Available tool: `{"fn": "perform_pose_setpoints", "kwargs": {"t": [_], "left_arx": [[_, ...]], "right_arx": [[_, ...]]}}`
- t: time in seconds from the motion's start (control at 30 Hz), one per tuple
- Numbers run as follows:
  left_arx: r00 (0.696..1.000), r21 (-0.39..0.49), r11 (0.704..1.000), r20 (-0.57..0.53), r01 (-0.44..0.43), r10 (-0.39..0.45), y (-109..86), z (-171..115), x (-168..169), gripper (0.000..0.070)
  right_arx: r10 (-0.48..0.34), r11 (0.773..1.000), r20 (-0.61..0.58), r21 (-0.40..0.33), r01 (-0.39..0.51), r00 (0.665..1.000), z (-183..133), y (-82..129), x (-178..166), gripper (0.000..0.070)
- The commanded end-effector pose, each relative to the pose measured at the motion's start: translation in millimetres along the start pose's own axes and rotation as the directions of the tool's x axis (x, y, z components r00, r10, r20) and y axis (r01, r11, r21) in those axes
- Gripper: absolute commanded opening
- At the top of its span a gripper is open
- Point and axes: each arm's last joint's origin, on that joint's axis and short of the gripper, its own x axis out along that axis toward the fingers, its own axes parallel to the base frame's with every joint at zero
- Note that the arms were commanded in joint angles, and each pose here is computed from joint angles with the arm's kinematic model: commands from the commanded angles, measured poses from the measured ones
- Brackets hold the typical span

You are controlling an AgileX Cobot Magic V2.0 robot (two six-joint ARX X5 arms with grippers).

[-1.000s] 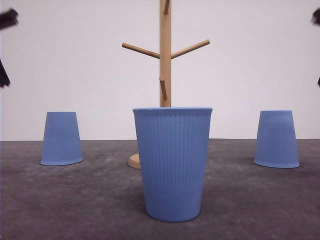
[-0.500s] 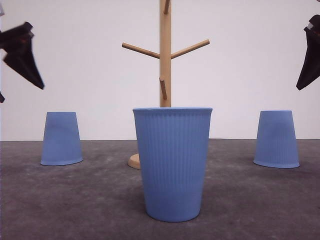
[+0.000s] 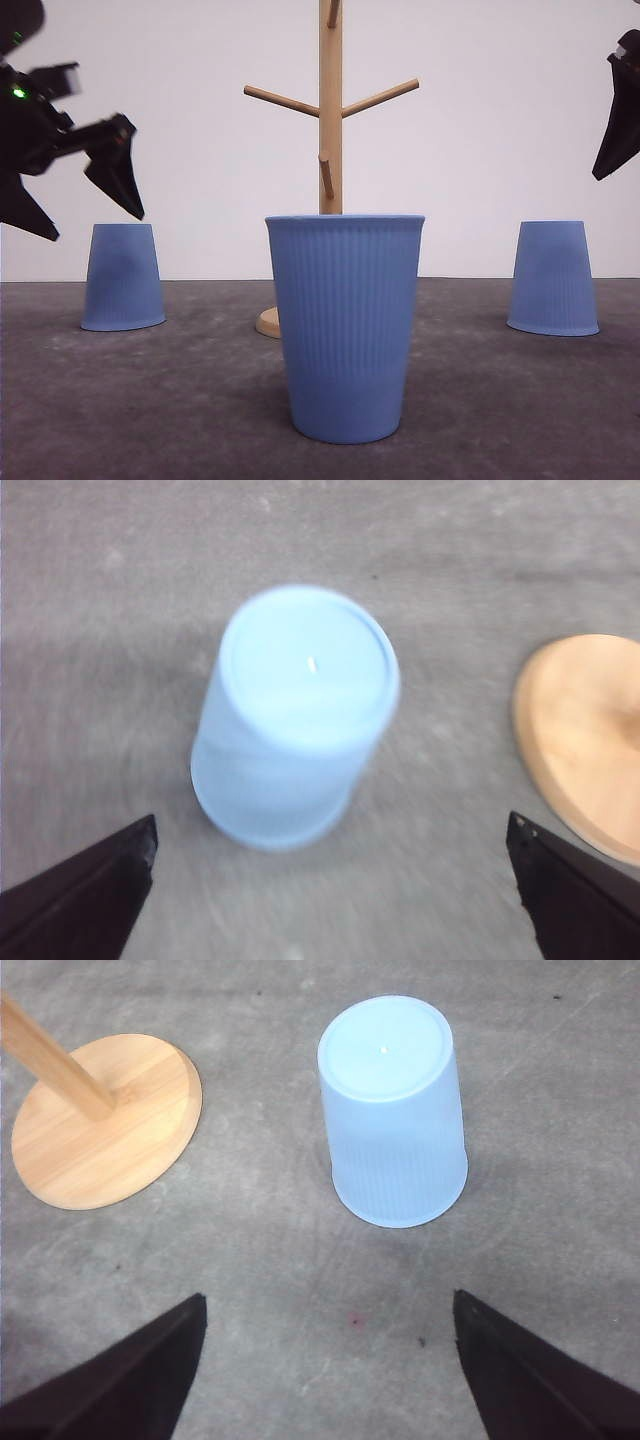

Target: Place three cups

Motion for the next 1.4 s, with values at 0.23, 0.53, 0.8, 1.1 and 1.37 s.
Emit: {"fn": "perform_pose_setpoints", "kwargs": {"t": [0.23, 0.53, 0.8, 1.1, 1.37], "left_arx": [[1.000, 0.046, 0.999, -0.016, -0.013, 0.014, 4.3, 23, 39, 0.0679], [0.999, 0.046, 0.999, -0.030, -0.028, 0.029, 7.0, 26, 52, 0.0429], [1.000, 0.055, 0.998, -0.022, -0.011, 0.012, 6.9, 29, 51, 0.0219], [0.972, 0.067, 0.973, 0.059, 0.223, -0.227, -3.8, 100, -10, 0.0219], [0.894, 0.142, 0.917, 0.210, 0.372, -0.395, -7.3, 159, -84, 0.0221]], "right_arx": [[0.006, 1.000, 0.040, -0.013, -0.005, 0.999, 8, 1, -2, 0.0493], [0.006, 1.000, 0.048, -0.016, -0.005, 0.999, 9, 1, -2, 0.0493], [0.007, 1.000, 0.048, -0.016, -0.006, 0.999, 9, 1, -2, 0.0493], [0.007, 1.000, 0.049, -0.016, -0.006, 0.999, 9, 1, -2, 0.0494], [0.007, 1.000, 0.049, -0.016, -0.006, 0.999, 9, 1, -2, 0.0493]]}}
